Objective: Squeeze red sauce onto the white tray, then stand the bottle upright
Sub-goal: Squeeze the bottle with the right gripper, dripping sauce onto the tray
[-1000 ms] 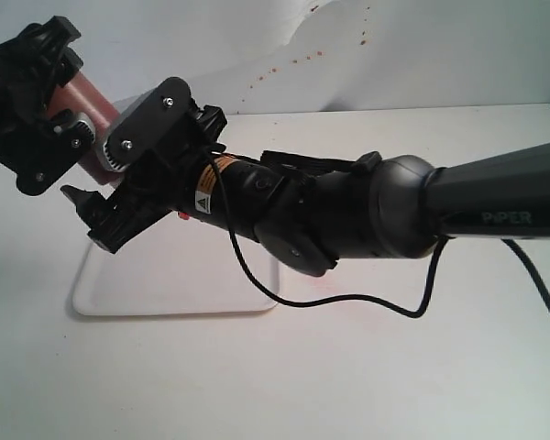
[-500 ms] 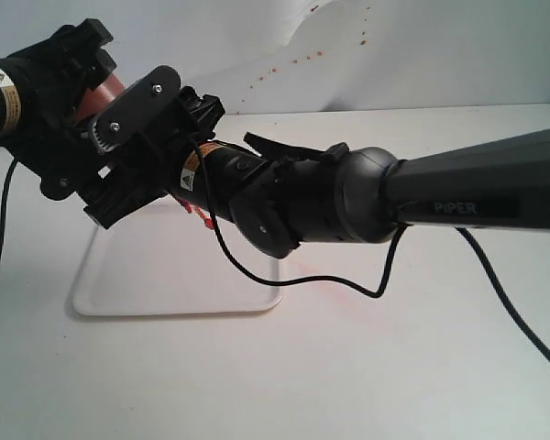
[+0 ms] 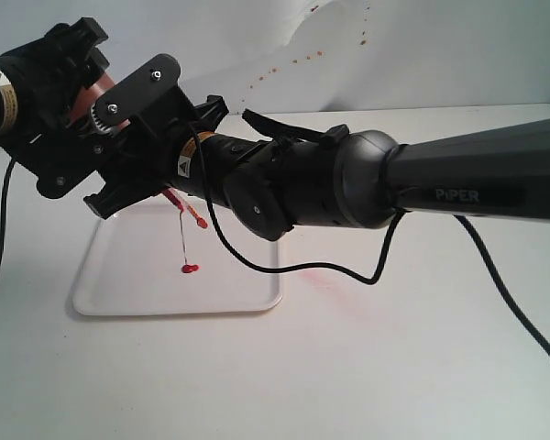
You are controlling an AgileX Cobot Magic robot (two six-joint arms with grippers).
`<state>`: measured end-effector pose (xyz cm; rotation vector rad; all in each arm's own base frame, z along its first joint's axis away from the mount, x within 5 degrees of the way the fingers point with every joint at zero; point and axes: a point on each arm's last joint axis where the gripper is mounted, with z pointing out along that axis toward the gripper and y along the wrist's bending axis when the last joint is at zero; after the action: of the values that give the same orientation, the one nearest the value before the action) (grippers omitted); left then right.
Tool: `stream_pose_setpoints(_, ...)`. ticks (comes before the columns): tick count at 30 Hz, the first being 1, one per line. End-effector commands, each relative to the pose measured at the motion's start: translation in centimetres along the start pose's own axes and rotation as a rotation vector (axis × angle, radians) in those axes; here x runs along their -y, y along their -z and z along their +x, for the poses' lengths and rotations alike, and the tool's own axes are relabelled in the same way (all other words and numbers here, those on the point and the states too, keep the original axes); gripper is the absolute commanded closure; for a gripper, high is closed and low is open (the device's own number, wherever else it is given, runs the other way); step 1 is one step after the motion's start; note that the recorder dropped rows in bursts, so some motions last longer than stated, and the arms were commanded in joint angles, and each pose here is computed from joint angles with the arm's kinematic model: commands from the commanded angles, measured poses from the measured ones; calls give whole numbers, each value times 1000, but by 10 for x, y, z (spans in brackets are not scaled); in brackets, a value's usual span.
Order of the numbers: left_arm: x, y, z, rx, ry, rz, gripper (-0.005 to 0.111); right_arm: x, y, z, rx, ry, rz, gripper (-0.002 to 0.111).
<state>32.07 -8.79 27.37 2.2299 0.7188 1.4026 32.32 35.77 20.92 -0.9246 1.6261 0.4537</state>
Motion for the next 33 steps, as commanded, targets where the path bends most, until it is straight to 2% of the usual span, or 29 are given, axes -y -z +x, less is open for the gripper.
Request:
stream_pose_setpoints(1,-7,3,2,-4,30,-24,107,-1,1,-3,-4,12,-3,108)
stream_pose_setpoints(6,-7,3,2,-4,30,-24,107,-1,1,-3,-4,8,-2,105)
stream_pose_setpoints(8,-7,3,2,-4,30,-24,107,-1,1,-3,-5,10,-2,90)
stream_pose_setpoints(9,-7,3,2,-4,30,-24,107,-1,1,-3,-4,20,-4,79)
stream_pose_setpoints(13,-7,3,2,-4,30,-24,107,-2,1,-3,2,49,-12,15)
stream_pose_setpoints(14,-7,3,2,-4,30,-24,107,-2,1,-3,4,50,-12,5)
stream_pose_setpoints(15,-7,3,2,-4,30,-24,107,-2,1,-3,4,57,-13,3)
stream_pose_setpoints(24,-7,3,2,-4,30,-24,107,-2,1,-3,4,57,-13,5)
stream_pose_setpoints(27,-7,3,2,-4,30,-24,107,-2,1,-3,4,51,-11,16)
stream_pose_setpoints(30,-7,3,2,-4,30,-24,107,-2,1,-2,-11,51,-13,53)
stream_pose_setpoints(33,-7,3,2,-4,30,-24,107,-2,1,-2,-13,51,-14,106)
